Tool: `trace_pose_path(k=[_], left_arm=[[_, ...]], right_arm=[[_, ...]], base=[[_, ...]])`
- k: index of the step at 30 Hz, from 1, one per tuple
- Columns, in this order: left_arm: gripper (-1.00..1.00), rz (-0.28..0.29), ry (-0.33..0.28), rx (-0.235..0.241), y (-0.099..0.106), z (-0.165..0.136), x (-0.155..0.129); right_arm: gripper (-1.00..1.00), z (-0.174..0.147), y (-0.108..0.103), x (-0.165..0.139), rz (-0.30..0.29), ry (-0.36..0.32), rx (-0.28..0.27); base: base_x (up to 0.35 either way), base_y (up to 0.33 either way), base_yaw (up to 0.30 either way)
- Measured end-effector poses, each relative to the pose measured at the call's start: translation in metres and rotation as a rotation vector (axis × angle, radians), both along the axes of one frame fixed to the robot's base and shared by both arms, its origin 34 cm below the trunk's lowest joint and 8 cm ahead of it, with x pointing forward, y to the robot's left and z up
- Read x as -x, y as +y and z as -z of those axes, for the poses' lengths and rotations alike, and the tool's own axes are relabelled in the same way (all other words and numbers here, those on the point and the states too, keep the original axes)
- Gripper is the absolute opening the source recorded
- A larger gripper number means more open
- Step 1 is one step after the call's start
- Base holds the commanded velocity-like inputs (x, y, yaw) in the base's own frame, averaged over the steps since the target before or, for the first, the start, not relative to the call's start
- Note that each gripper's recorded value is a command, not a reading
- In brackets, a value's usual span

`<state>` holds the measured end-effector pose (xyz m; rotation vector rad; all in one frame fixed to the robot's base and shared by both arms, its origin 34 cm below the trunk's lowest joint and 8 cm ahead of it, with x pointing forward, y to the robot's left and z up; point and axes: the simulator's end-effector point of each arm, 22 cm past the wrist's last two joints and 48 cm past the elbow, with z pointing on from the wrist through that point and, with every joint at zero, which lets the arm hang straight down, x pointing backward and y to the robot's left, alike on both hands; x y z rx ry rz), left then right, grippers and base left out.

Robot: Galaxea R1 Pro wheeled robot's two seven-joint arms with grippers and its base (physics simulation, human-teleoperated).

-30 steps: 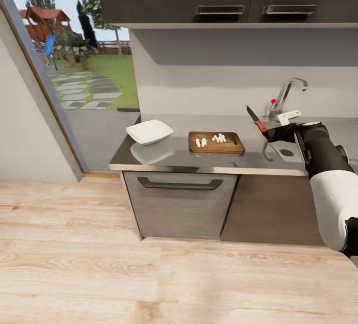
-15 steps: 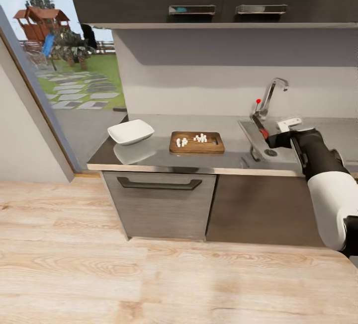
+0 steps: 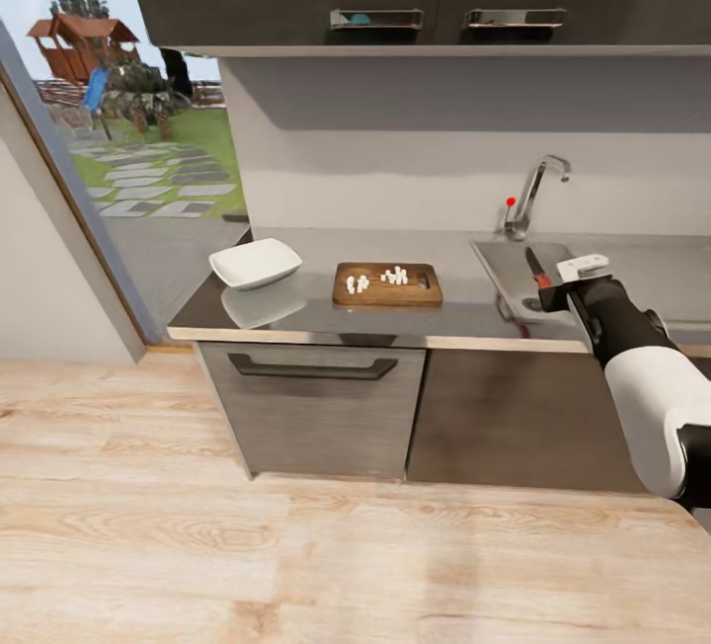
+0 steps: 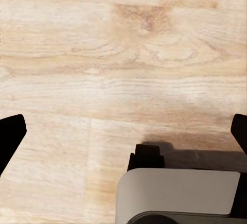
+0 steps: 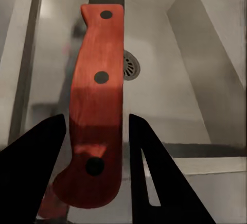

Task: In the kitchen, take the Vidalia onion out of the sink, dice it on the chopping board with the paring knife, put the diced onion into the bowl on the countertop, then place both the paring knife and the chopping board into the sink.

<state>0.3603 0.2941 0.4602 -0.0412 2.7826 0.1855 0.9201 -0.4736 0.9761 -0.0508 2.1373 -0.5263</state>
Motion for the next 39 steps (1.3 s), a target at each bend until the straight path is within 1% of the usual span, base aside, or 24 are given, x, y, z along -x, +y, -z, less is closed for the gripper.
trace_pose_path(k=[14,16,20,22,27,30,33,39], left_arm=[[1.0,-0.003,0.0,-0.006,0.003,0.0,0.0],[1.0,-0.003,0.0,-0.006,0.003,0.0,0.0],[1.0,-0.003,0.0,-0.007,0.004,0.0,0.0],[1.0,-0.003,0.0,-0.007,0.004,0.0,0.0],[1.0,-0.004,-0.001,-0.008,0.005,0.0,0.0],[1.0,-0.005,-0.001,-0.01,0.007,0.0,0.0],[1.0,-0.005,-0.001,-0.011,0.008,0.0,0.0],[1.0,-0.005,0.0,-0.011,0.008,-0.001,0.0]], right_arm=[[-1.0,0.009,-0.001,0.002,0.006,0.015,0.002],[-1.0,0.018,-0.002,0.005,0.007,0.034,-0.004],[-1.0,0.048,-0.002,0.013,0.013,0.082,-0.038],[-1.0,0.062,-0.001,0.016,0.005,0.095,-0.044],[-1.0,0.079,-0.009,0.023,0.03,0.115,-0.033],[-1.0,0.084,-0.011,0.026,0.035,0.125,-0.033],[-1.0,0.086,-0.011,0.025,0.029,0.118,-0.031],[-1.0,0.088,-0.01,0.026,0.027,0.119,-0.032]], base=[[0.266,0.0,0.0],[0.28,-0.002,0.0],[0.258,-0.062,0.0],[0.109,-0.023,0.0],[0.02,-0.004,0.0],[0.001,0.0,0.0],[0.013,-0.006,0.0],[0.153,-0.148,0.0]])
